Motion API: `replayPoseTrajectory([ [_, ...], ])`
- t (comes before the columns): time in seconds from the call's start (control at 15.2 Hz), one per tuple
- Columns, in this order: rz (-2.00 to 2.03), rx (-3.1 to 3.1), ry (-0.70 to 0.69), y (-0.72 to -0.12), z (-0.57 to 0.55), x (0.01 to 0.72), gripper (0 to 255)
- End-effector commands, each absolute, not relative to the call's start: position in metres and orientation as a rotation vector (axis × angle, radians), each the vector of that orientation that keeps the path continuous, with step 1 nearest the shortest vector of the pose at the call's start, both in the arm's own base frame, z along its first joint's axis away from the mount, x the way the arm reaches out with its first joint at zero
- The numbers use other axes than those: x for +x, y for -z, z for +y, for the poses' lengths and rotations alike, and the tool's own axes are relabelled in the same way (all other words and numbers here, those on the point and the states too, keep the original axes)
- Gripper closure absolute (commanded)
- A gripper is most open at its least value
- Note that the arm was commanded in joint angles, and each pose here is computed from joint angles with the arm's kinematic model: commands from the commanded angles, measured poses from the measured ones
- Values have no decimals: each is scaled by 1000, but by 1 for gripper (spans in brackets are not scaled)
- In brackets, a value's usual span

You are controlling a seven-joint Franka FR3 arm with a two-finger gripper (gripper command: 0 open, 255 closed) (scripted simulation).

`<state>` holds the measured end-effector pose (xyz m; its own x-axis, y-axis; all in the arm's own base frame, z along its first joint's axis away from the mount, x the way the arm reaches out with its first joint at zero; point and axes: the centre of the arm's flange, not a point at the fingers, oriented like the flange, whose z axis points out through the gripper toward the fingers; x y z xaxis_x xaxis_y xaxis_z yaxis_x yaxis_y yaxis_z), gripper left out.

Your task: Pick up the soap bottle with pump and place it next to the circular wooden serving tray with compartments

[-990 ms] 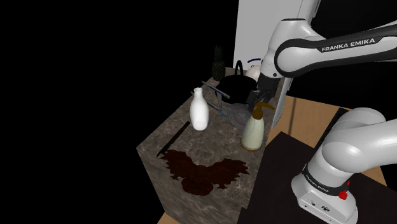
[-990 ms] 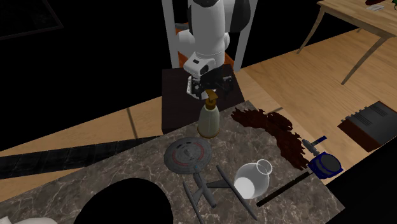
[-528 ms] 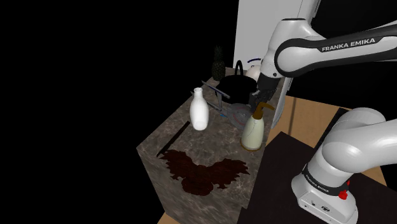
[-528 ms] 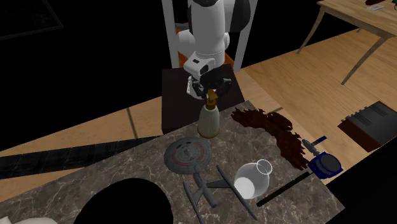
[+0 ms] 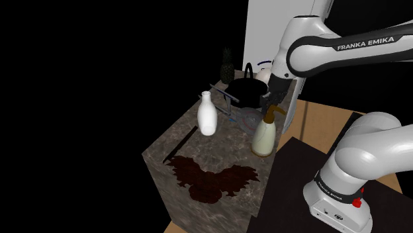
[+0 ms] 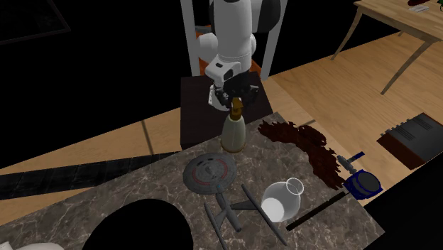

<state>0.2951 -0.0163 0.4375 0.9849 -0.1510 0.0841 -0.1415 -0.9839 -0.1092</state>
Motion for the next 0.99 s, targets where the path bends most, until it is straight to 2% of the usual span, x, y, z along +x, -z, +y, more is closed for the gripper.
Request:
replayPoseTrajectory([
  [0.0,224,-3027,140,-449,-17,296,255],
  [0.92,224,-3027,140,-523,-17,296,255],
])
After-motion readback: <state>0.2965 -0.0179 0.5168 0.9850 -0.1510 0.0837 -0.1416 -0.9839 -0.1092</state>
